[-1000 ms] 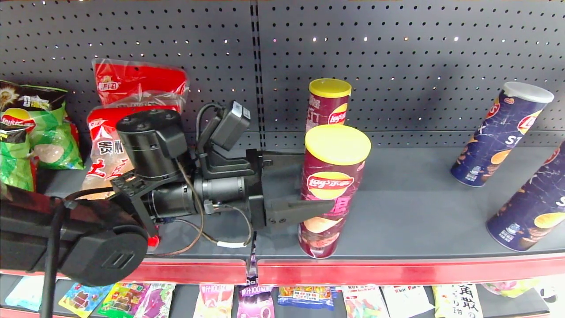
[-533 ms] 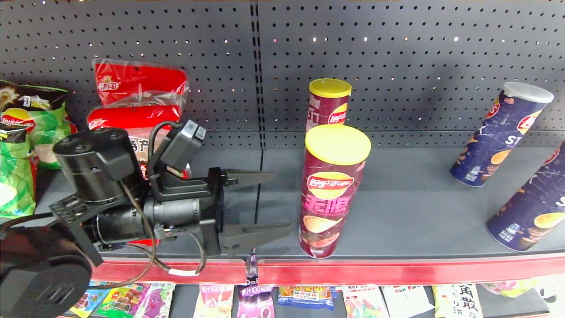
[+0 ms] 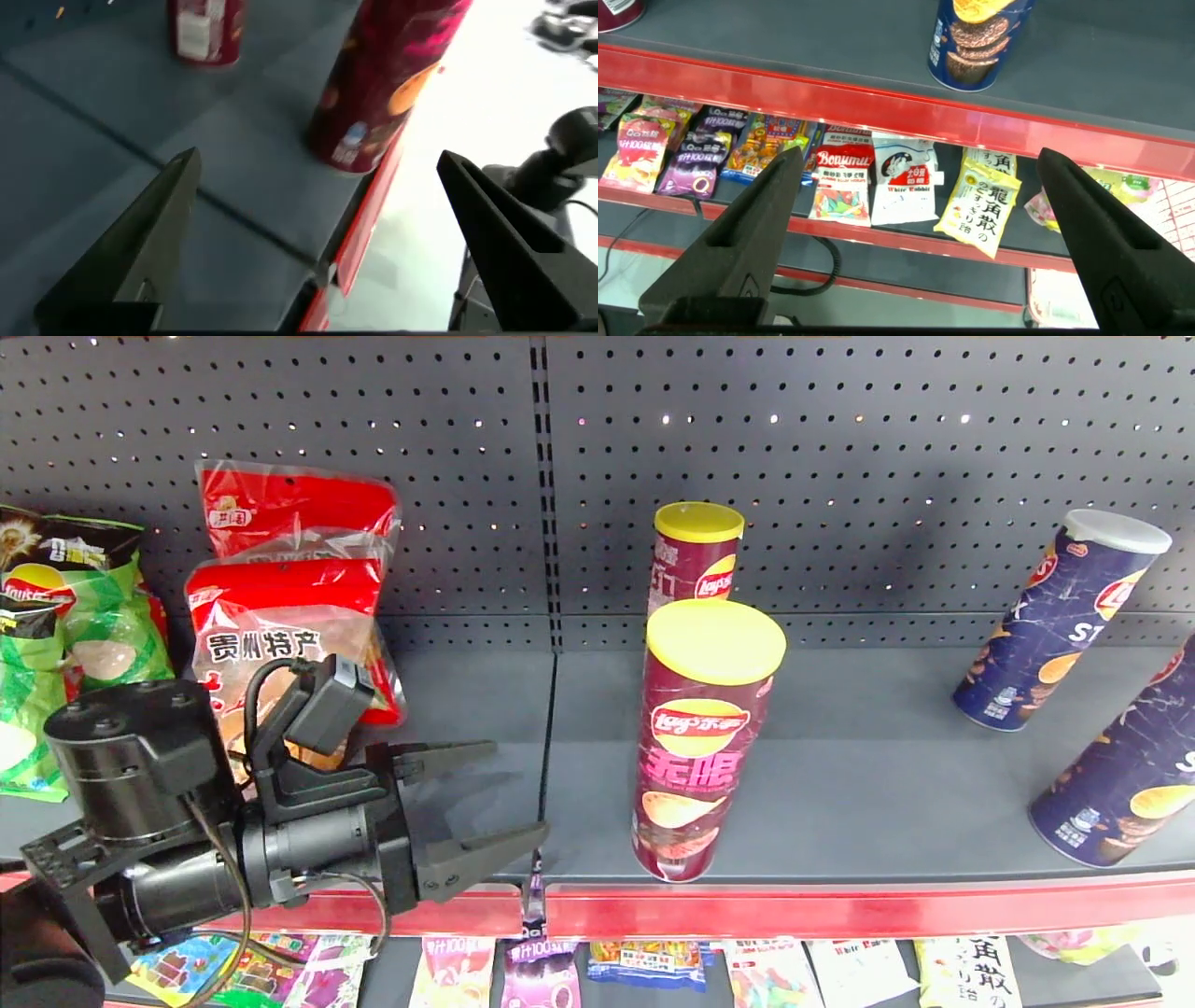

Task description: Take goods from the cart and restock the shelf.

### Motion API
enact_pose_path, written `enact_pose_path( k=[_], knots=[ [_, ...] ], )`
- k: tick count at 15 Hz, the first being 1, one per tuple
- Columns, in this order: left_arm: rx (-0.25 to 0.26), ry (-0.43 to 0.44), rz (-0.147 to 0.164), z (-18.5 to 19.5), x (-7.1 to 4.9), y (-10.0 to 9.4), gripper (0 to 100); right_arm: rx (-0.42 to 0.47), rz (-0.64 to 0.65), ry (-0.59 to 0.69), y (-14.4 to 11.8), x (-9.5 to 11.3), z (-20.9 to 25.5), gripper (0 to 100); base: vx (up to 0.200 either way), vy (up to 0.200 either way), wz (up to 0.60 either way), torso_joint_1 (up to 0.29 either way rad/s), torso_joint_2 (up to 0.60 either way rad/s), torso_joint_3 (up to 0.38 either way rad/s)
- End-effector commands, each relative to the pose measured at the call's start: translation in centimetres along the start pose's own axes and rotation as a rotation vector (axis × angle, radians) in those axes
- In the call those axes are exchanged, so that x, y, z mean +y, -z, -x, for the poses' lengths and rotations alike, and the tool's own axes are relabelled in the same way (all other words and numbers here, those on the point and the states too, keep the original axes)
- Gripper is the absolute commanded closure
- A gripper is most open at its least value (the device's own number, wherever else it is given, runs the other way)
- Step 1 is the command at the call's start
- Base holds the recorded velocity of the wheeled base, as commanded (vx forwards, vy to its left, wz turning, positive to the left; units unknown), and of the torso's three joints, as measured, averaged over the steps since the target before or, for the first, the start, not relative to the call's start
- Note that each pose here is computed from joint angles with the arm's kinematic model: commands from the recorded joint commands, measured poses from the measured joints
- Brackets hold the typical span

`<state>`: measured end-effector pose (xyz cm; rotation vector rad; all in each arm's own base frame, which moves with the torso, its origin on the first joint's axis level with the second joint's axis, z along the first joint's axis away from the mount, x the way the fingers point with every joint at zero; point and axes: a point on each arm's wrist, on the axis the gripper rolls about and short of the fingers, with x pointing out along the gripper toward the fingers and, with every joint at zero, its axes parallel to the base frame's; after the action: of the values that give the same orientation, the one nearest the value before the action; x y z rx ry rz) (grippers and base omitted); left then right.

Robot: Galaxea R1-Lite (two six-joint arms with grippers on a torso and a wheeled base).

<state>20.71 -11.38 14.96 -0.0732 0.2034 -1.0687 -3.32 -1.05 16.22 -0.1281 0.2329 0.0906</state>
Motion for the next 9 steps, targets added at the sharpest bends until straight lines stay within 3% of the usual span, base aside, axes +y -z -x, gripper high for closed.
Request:
enact_pose_path(
  k=[1,4,6,9],
  knots=[
    [0.019,-0.004,0.011,-0.3,-0.1,0.4,0,0.002,0.000,-0.001,0.3,0.0,0.0,0,0.000,0.000,0.00,0.000,0.00,0.000],
    [0.072,-0.016,-0.063,-1.3,0.5,1.7,0,-0.005,-0.002,0.000,0.3,0.0,0.1,0,0.000,0.000,0.00,0.000,0.00,0.000],
    [0.088,0.017,-0.065,-2.1,0.1,2.0,0,-0.005,-0.002,0.000,0.3,0.0,0.1,0,0.000,0.000,0.00,0.000,0.00,0.000],
    [0.091,0.030,-0.070,-3.4,0.5,1.9,0,-0.010,-0.003,0.000,0.3,0.0,0.1,0,0.000,0.000,0.00,0.000,0.00,0.000]
  ],
)
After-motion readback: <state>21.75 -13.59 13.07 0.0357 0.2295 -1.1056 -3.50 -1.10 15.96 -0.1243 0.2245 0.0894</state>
